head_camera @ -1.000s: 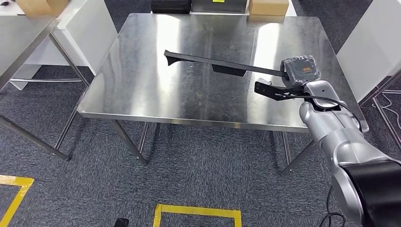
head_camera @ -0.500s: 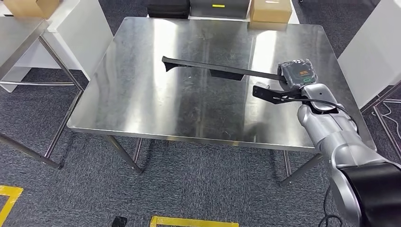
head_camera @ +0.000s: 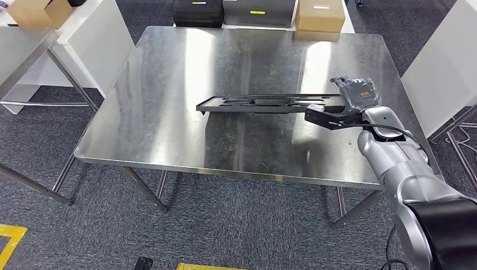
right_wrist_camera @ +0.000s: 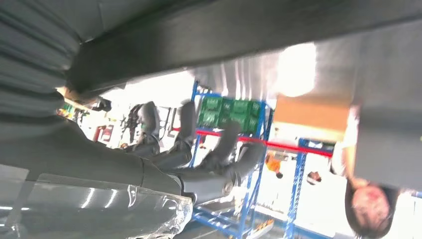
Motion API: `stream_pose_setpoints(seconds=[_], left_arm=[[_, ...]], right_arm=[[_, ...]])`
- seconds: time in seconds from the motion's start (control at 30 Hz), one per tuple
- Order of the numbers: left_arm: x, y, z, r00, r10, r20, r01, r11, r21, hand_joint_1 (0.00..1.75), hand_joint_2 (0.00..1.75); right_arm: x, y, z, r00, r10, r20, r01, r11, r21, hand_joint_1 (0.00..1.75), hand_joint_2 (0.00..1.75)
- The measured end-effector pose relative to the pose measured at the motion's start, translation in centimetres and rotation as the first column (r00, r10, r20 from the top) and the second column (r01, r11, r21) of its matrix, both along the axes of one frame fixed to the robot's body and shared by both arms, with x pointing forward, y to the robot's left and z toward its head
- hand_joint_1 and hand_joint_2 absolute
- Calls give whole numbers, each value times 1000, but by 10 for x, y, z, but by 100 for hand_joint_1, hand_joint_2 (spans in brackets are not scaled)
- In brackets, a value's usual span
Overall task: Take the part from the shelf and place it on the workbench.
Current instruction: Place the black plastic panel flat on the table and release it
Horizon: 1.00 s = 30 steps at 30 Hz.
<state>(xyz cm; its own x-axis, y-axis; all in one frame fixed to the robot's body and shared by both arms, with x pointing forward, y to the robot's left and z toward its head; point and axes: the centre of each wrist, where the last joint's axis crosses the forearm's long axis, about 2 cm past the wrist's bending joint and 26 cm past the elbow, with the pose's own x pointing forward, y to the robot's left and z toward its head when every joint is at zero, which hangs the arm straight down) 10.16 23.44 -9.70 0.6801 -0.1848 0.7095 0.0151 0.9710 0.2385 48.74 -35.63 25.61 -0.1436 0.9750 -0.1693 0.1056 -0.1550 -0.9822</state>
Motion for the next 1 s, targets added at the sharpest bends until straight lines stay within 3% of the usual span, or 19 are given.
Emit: stream_pose_setpoints(seconds=[0.03,0.13,0.27,0.53,0.67,0.83,1.0], left_arm=[[0,1,0,1000,5,-8,-5,1000,-1,0,0],[-1,4,-1,999,22,-37,-22,1000,-2,0,0],[-3,4,-1,998,30,-46,-30,1000,-2,0,0],[-11,1,-3,995,68,-78,-69,998,-11,0,0],[-16,-2,-3,991,93,-96,-96,995,-32,0,0],[-28,-5,-5,983,128,-131,-134,990,-40,0,0],[-36,-4,-7,973,178,-148,-185,982,-38,0,0]], right_arm=[[2,0,5,1000,-6,12,6,1000,1,0,0],[7,-1,22,998,-34,48,34,999,-7,0,0],[8,-3,27,996,-76,47,78,997,-27,0,0],[10,-27,44,962,-273,2,273,960,-57,0,0],[5,-60,55,933,-356,46,359,931,-61,0,0],[-7,-114,75,922,-373,104,377,926,-16,0,0],[-35,-175,79,912,-402,87,399,916,50,0,0]])
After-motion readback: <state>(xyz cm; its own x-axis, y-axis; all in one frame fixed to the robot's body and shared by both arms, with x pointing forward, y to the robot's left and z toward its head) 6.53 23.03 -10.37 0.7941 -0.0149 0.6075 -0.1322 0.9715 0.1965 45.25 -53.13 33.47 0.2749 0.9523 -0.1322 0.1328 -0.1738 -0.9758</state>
